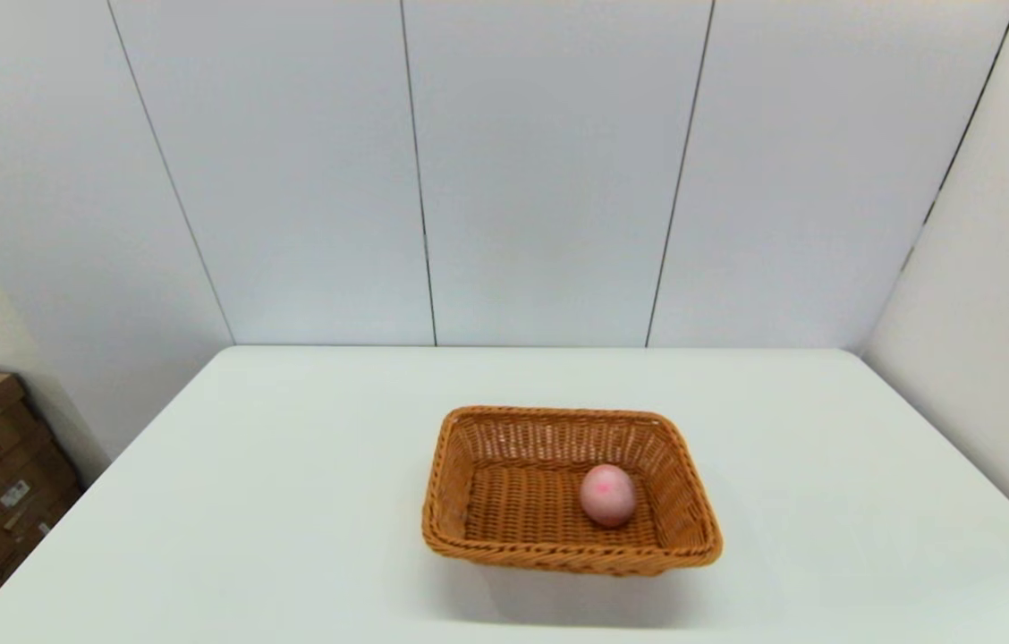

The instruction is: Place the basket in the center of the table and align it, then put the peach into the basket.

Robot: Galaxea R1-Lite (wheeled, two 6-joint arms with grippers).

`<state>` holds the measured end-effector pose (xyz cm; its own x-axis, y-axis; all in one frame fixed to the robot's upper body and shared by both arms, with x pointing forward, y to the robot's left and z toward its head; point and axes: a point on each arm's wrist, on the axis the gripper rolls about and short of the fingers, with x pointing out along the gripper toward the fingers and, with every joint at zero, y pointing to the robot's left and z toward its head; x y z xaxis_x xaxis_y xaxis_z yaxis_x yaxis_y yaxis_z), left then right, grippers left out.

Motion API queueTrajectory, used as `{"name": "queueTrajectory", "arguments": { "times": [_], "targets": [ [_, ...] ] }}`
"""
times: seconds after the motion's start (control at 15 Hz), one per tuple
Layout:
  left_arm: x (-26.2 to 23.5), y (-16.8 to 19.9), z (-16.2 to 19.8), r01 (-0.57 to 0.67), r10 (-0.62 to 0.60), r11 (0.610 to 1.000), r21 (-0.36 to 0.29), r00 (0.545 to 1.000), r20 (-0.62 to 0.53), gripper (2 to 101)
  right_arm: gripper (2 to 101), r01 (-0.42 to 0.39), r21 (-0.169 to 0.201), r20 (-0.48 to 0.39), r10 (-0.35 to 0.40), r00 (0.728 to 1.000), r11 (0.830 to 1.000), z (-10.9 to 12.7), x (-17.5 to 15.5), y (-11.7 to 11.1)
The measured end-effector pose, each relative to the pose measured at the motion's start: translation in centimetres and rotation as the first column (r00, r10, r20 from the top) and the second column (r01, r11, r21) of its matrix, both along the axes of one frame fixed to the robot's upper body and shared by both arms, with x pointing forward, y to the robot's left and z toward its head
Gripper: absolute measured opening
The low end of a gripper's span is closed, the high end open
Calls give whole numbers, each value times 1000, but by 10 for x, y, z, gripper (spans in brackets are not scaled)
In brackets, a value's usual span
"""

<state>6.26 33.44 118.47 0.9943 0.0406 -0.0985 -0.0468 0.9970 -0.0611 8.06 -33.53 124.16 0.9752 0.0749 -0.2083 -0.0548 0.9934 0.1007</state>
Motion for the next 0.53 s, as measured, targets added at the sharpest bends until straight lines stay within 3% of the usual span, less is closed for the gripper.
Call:
{"name": "queueTrajectory", "arguments": {
  "times": [0.33, 0.53],
  "targets": [
    [0, 0, 0, 0, 0, 1000, 0, 1000, 0, 978, 971, 22, -9, 33, -21, 999, 1000, -38, -14, 0],
    [0, 0, 0, 0, 0, 1000, 0, 1000, 0, 978, 971, 38, -14, 49, -37, 998, 999, -47, -18, -1]
  ]
}}
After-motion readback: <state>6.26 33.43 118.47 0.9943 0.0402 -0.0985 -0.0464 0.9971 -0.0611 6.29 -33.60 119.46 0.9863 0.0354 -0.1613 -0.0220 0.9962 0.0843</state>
